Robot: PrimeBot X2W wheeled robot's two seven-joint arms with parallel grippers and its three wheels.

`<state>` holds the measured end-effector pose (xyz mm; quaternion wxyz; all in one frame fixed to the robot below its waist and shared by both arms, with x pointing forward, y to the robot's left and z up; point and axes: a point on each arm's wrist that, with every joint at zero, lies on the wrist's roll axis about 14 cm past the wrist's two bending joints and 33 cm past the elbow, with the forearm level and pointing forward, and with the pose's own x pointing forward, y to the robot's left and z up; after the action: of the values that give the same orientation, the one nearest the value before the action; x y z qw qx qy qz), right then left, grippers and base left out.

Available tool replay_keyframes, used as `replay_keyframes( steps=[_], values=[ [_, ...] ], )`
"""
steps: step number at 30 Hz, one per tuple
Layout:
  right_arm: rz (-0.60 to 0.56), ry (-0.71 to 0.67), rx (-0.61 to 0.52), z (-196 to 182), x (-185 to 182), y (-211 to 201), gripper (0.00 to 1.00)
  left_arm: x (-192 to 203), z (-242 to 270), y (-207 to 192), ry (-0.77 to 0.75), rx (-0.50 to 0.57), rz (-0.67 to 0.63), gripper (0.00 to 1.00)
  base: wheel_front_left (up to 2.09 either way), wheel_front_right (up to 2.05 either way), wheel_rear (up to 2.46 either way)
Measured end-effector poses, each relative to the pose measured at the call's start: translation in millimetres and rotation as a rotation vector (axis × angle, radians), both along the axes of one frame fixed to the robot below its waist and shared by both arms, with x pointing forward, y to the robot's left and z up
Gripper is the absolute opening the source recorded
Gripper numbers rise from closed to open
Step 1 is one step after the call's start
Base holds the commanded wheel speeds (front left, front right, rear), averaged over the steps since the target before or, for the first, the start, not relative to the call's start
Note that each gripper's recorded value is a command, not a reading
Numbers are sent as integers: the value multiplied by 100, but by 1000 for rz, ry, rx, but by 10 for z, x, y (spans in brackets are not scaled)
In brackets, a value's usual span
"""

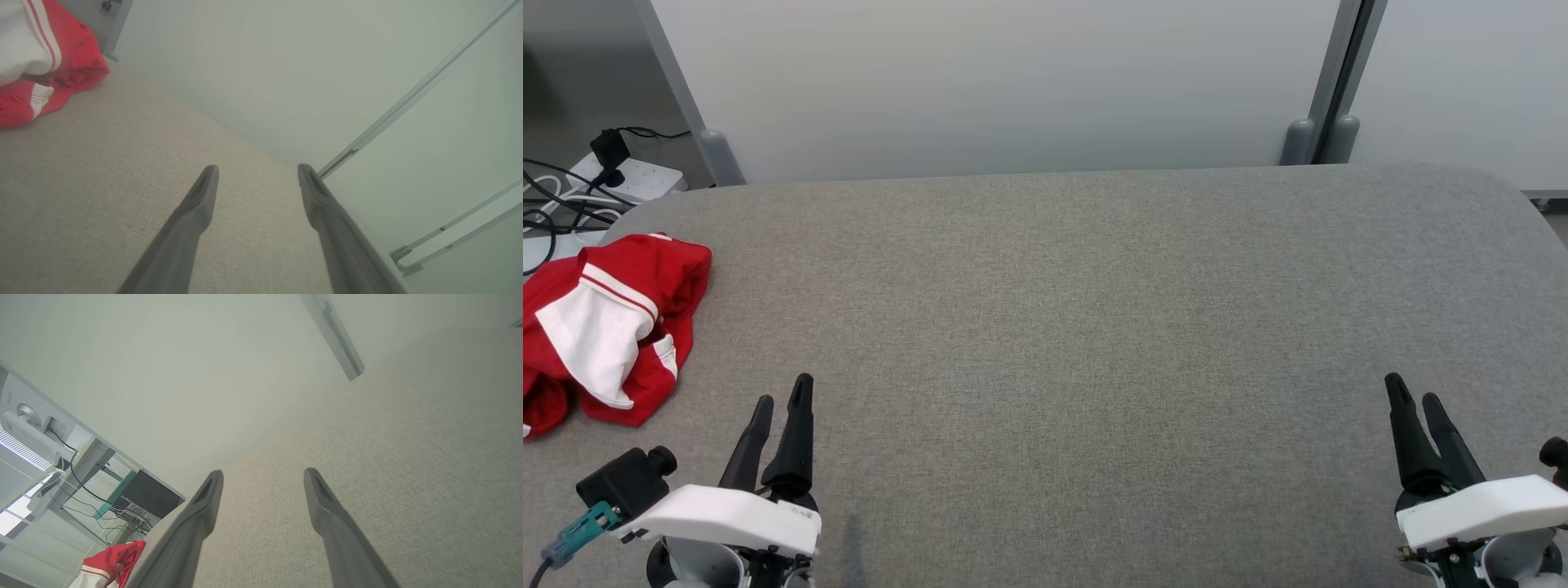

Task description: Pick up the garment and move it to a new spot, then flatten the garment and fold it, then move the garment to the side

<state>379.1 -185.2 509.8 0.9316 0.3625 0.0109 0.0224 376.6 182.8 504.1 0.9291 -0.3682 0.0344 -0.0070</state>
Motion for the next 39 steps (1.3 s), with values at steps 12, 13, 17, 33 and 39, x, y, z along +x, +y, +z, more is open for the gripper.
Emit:
replay_keyframes(
  steps=[12, 13, 17, 33, 39],
  values=[
    [16, 33, -161, -176, -91, 49, 100, -62, -21, 21, -1, 178, 6, 100, 0, 0, 0],
    [18, 39, -172, -198, -100, 54, 100, -64, -20, 24, -1, 192, 9, 100, 0, 0, 0],
    [23, 29, -227, -188, -98, 68, 100, -75, -19, 15, -9, 245, 3, 100, 0, 0, 0],
    [35, -33, -415, -94, -104, 112, 100, -122, -38, -18, -25, 447, -20, 100, 0, 0, 0],
    [47, -50, -476, -70, -106, 147, 100, -144, -41, 11, -29, 526, -27, 100, 0, 0, 0]
  ],
)
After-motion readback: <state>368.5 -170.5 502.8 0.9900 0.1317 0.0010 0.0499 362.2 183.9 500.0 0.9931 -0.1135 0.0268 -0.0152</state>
